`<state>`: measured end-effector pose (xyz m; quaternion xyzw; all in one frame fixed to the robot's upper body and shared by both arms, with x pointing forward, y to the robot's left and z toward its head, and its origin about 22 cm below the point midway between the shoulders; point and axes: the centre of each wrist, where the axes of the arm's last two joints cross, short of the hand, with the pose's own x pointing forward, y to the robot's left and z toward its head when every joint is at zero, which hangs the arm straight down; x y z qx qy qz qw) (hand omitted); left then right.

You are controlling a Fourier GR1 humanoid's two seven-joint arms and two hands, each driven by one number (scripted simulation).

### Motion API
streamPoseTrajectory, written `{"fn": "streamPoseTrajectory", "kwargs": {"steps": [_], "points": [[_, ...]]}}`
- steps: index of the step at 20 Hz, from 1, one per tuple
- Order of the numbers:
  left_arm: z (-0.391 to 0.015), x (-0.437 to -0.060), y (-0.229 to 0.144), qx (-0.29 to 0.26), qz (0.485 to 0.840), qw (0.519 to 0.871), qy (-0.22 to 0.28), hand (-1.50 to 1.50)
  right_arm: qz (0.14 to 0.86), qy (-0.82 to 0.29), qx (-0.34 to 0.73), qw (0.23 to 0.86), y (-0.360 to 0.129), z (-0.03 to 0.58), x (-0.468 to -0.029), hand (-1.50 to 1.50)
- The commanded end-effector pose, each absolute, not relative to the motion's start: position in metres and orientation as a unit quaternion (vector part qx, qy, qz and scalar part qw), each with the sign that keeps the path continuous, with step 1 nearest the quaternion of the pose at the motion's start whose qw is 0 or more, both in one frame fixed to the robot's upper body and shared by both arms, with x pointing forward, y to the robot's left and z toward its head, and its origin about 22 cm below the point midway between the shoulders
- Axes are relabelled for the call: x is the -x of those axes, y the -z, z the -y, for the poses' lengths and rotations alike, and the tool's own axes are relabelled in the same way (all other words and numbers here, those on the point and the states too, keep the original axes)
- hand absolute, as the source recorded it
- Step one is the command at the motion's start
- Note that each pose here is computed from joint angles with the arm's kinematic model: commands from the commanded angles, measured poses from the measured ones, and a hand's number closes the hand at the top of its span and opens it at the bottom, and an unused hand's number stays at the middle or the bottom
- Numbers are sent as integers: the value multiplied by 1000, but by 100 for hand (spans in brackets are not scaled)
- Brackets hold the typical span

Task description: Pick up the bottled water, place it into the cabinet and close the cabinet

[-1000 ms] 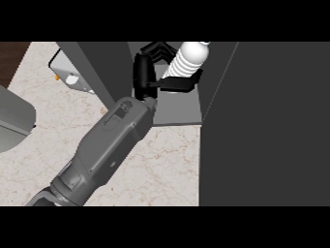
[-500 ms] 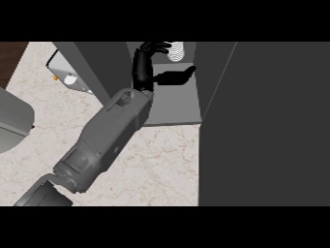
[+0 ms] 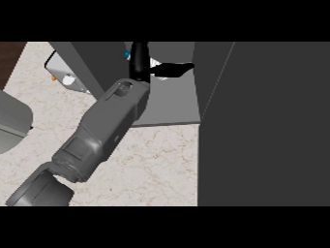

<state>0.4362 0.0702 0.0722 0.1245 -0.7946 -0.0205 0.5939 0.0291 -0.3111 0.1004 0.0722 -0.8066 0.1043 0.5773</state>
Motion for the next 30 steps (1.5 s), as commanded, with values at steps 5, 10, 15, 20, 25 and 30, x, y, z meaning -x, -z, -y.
{"fn": "streamPoseTrajectory", "kwargs": {"steps": [5, 10, 15, 20, 25, 30], "points": [[-71, -433, -67, -50, 823, 566, 0, -150, 817, -106, -75, 562, -117, 318, -24, -150], [-63, -433, -84, 26, 831, 555, -27, -150, 824, -114, -76, 550, -124, 302, -35, -150], [-62, -418, -68, 67, 821, 567, -3, -150, 814, -113, -78, 565, -127, 303, -26, -150], [-47, -396, -74, 99, 814, 572, 1, -150, 815, -108, -80, 564, -133, 302, -23, -150], [-34, -354, -70, 134, 811, 569, -12, -150, 817, -100, -76, 563, -125, 297, -28, -150], [-53, -320, -55, 155, 806, 570, -16, -150, 812, -105, -73, 570, -135, 287, -27, -150]]}}
